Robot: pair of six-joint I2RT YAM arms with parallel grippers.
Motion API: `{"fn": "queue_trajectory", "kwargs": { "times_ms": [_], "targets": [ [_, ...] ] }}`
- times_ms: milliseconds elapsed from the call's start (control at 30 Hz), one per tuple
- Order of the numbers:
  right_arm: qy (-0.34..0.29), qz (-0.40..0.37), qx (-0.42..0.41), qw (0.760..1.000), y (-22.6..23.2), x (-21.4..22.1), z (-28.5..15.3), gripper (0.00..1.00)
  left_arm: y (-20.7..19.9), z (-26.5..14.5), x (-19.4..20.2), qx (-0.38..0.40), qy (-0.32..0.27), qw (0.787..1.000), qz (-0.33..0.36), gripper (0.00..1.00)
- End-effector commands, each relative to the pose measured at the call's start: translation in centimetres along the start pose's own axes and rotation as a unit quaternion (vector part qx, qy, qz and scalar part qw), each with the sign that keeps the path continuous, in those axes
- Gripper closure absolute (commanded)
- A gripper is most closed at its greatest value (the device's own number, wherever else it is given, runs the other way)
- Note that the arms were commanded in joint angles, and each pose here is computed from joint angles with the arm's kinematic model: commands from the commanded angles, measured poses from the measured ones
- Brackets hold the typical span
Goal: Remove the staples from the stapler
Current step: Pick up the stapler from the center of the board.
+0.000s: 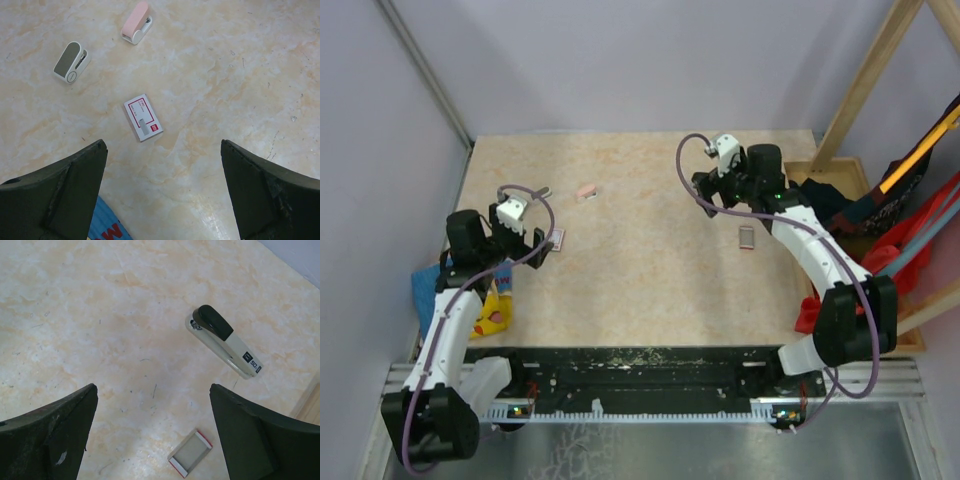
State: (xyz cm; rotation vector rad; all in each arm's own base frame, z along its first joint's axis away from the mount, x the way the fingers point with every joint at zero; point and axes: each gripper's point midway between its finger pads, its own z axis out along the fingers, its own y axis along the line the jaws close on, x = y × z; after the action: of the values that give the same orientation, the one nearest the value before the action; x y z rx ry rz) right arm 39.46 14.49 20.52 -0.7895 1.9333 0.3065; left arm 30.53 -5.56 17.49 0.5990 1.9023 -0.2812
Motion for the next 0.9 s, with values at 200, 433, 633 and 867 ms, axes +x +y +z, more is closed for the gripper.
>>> {"fn": "queue_trajectory", "kwargs": {
  "times_ms": [200,433,633,867],
  "targets": [
    [-0.001,-0.018,0.031,0.999,-2.2,-3.0,2.0,0.07,-0.3,-0.8,-1.9,0.007,-0.022,0.999,0.025,0.00],
    [0.024,0.018,0.074,0.997,-3.3,-1.3,3.4,0.07,-0.3,-0.3,-1.2,0.015,-0.011,1.000,0.019,0.00],
    [0.048,0.023,0.082,0.995,-3.2,0.4,4.1,0.07,0.7,0.3,-0.5,-0.003,0.006,1.000,0.008,0.00],
    [0.065,0.025,0.079,0.994,-2.8,1.8,4.5,0.07,1.7,1.0,0.5,-0.020,0.032,0.999,-0.008,0.00]
  ]
}}
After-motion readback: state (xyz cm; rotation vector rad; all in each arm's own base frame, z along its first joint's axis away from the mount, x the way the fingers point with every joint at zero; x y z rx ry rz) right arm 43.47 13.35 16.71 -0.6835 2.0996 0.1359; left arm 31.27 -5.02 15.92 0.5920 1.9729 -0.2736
